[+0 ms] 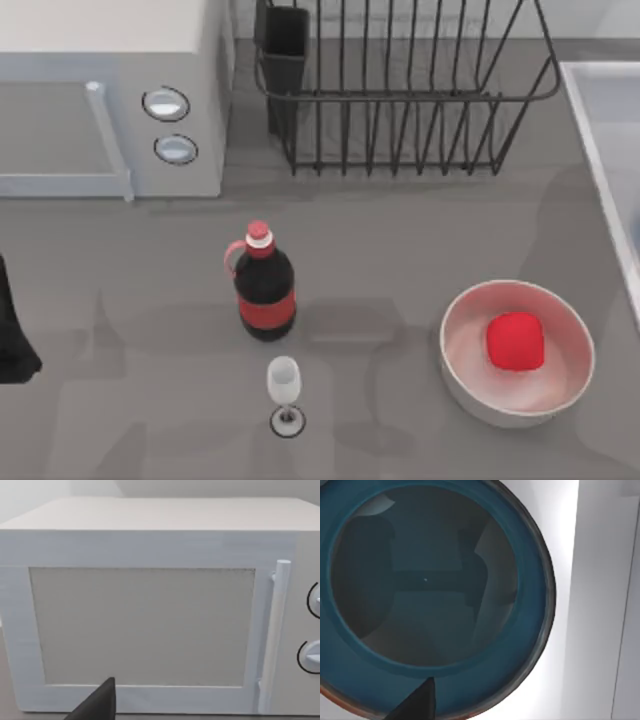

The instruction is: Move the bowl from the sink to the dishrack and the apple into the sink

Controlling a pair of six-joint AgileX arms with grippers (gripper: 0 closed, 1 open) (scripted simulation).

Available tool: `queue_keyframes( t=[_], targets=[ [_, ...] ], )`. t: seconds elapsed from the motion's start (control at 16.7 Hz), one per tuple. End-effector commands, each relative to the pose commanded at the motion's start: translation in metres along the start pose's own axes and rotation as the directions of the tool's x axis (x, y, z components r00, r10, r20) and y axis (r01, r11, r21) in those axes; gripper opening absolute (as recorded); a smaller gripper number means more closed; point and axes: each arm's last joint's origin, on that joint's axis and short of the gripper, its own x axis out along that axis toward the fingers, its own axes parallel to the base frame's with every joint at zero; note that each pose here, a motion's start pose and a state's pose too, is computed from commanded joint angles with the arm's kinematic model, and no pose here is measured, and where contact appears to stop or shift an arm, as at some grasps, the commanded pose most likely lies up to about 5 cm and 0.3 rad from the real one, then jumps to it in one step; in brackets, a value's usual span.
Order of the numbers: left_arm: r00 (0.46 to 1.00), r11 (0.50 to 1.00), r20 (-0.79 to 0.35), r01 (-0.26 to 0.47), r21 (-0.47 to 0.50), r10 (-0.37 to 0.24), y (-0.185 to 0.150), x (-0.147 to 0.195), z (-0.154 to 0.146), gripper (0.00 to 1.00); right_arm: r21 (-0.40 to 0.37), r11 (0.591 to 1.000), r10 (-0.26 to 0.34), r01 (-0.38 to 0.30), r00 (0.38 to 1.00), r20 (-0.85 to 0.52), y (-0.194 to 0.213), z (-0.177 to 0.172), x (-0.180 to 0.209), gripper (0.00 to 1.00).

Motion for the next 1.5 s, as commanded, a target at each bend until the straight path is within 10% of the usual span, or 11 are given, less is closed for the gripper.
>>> queue_keyframes(
  t=[1.08, 1.5],
  targets=[
    [1.0, 1.0, 0.0, 0.0, 0.0, 0.0, 0.0, 0.0, 0.0, 1.0, 0.0, 1.0, 0.0, 0.0, 1.0, 0.0, 0.0, 0.0, 0.1, 1.0],
    [1.0, 1.0, 0.0, 0.0, 0.0, 0.0, 0.0, 0.0, 0.0, 1.0, 0.0, 1.0, 0.0, 0.0, 1.0, 0.0, 0.0, 0.0, 0.1, 0.47]
  ],
)
